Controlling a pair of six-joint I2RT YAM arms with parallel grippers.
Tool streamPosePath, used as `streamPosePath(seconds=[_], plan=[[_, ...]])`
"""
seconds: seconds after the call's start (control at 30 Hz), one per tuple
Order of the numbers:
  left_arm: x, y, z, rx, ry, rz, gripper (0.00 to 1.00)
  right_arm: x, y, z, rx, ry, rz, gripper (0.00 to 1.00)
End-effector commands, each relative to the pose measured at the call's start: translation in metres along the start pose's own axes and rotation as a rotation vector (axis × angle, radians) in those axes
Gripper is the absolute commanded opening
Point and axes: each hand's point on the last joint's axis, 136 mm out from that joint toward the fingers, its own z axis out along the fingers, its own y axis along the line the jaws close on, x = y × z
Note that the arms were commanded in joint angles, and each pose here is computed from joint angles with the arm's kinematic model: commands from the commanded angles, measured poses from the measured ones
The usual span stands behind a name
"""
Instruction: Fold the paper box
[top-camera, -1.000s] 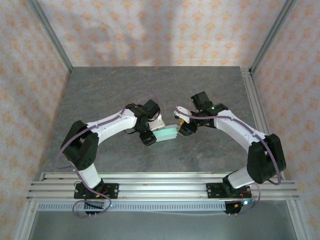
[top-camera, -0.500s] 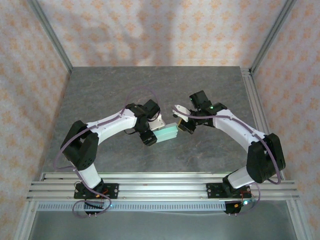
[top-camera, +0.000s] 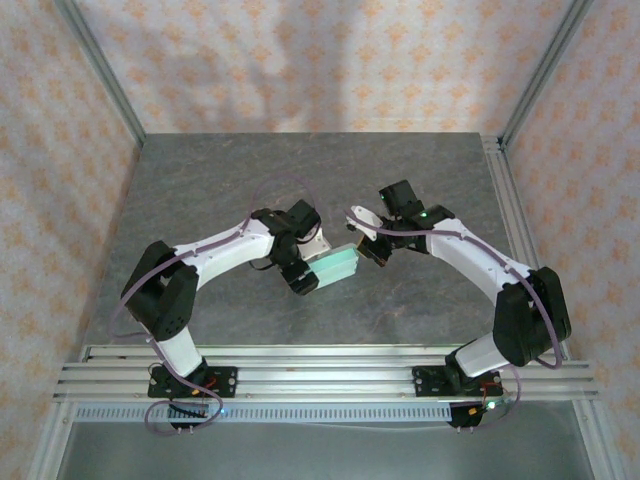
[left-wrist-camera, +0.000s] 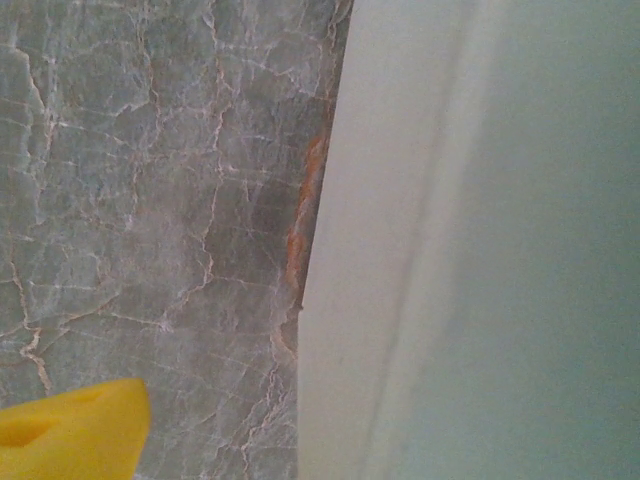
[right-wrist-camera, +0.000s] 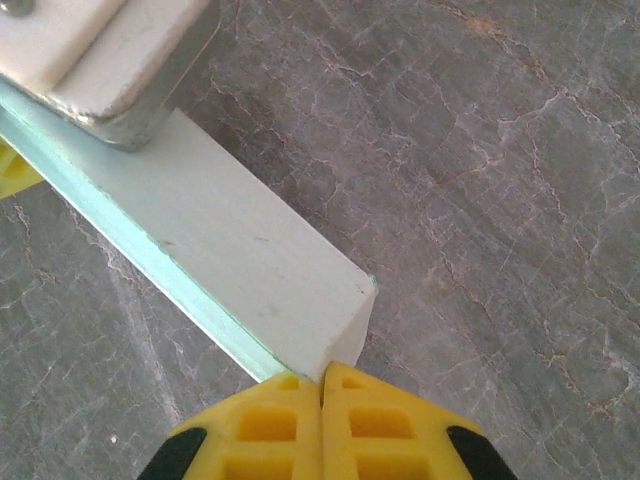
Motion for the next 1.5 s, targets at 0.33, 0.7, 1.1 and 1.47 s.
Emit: streamPosePath(seconds=[0.33,0.7,1.1,1.47], plan=[[-0.001,0.01,-0.007,-0.075,-0.16,-0.089,1.0,-0.007,-0.006,-0.013,0.018,0.049,0.048,0.0],[-0.016,0.021,-0.019,-0.108,-0.396,-0.143,0.99,-0.003,-0.007,-0.01,0.005,0.094,0.071,0.0],[-0.027,0.02,-0.006,-0.058,-0.364,-0.142,0.81,-0.006,-0.009,-0.008,-0.041,0.179,0.218,0.0],[-0.03,0.019,0.001,-0.04,-0.325,-0.138,0.79,-0.019,-0.016,-0.014,-0.013,0.179,0.428,0.0]])
